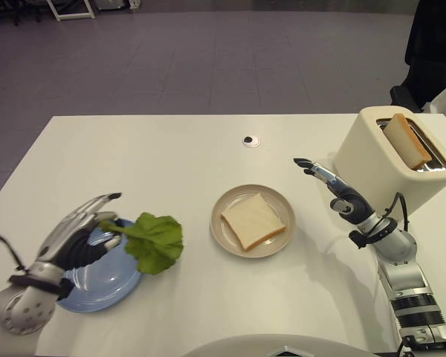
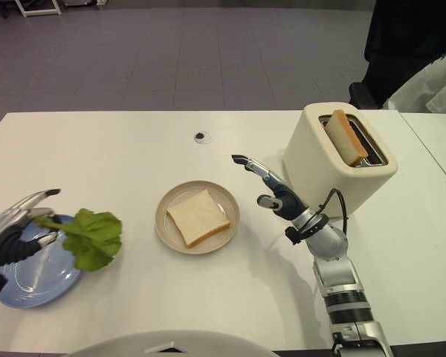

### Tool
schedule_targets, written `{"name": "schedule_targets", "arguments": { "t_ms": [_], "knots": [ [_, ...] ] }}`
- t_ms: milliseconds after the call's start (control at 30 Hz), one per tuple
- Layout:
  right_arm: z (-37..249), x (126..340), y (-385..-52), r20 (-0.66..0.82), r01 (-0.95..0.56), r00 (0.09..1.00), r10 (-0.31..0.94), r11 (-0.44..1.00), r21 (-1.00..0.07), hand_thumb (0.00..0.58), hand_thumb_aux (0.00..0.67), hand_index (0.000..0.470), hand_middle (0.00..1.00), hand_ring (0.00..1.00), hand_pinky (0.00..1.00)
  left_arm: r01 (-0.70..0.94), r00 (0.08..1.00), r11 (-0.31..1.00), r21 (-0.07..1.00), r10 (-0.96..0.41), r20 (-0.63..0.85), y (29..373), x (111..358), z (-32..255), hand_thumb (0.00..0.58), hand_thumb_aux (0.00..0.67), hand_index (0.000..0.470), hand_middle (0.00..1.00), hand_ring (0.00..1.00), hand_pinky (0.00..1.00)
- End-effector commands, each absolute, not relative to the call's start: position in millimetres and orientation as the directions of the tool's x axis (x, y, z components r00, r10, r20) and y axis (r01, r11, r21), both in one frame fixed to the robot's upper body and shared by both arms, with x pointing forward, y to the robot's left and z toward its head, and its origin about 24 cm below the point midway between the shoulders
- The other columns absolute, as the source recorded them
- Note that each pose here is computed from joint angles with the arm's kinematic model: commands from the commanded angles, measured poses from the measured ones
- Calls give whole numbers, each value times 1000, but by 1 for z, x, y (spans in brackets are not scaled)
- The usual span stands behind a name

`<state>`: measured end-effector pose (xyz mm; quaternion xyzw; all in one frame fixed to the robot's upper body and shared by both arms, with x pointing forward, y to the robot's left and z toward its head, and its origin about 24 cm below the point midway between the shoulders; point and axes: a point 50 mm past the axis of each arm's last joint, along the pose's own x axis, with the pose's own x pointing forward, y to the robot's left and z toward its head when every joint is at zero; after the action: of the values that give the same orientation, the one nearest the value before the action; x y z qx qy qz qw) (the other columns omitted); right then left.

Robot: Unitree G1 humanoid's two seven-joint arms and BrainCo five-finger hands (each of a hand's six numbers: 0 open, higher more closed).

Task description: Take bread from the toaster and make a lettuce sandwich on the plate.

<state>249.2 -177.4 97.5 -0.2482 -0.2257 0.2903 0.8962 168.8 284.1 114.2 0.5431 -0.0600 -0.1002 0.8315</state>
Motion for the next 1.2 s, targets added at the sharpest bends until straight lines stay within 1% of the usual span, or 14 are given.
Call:
{"name": "schedule_targets", "arguments": {
  "t_ms": [33,200,300,433,600,733,933,1100,1133,1167,1200],
  "knots": [
    [97,253,-177,251,-406,735,630,705,-582,0,0,0,0,0,0,127,953,415,901,-304,6,261,195,118,580,670,470,0,0,0],
    [96,255,-175,253,-409,730,634,703,-583,0,0,0,0,0,0,174,919,441,880,-393,15,231,230,119,580,670,470,0,0,0],
    [96,256,-175,254,-406,731,633,704,-583,0,0,0,0,0,0,230,894,468,853,-447,4,208,249,112,580,670,470,0,0,0],
    [94,257,-174,252,-411,730,636,702,-582,0,0,0,0,0,0,289,879,500,816,-476,-20,186,263,96,580,670,470,0,0,0],
    [93,259,-173,247,-415,729,638,700,-581,0,0,0,0,0,0,349,861,501,792,-505,-60,163,276,75,580,670,470,0,0,0],
    [92,260,-172,243,-419,727,642,696,-582,0,0,0,0,0,0,370,855,491,788,-511,-83,156,285,65,580,670,470,0,0,0],
    [91,261,-171,242,-423,723,647,692,-585,0,0,0,0,0,0,404,843,469,786,-525,-120,148,287,50,580,670,470,0,0,0],
    [91,261,-171,242,-425,721,650,690,-586,0,0,0,0,0,0,411,837,448,794,-531,-133,143,289,45,580,670,470,0,0,0],
    [91,261,-170,242,-425,720,650,689,-587,0,0,0,0,0,0,414,834,441,797,-533,-138,141,289,44,576,617,433,0,0,0],
    [91,261,-170,241,-427,718,652,687,-588,0,0,0,0,0,0,415,834,436,799,-533,-142,141,289,43,541,497,348,0,0,0],
    [91,262,-170,241,-428,717,654,686,-588,0,0,0,0,0,0,415,834,431,801,-533,-145,140,290,42,464,370,260,0,0,0]
  ]
}}
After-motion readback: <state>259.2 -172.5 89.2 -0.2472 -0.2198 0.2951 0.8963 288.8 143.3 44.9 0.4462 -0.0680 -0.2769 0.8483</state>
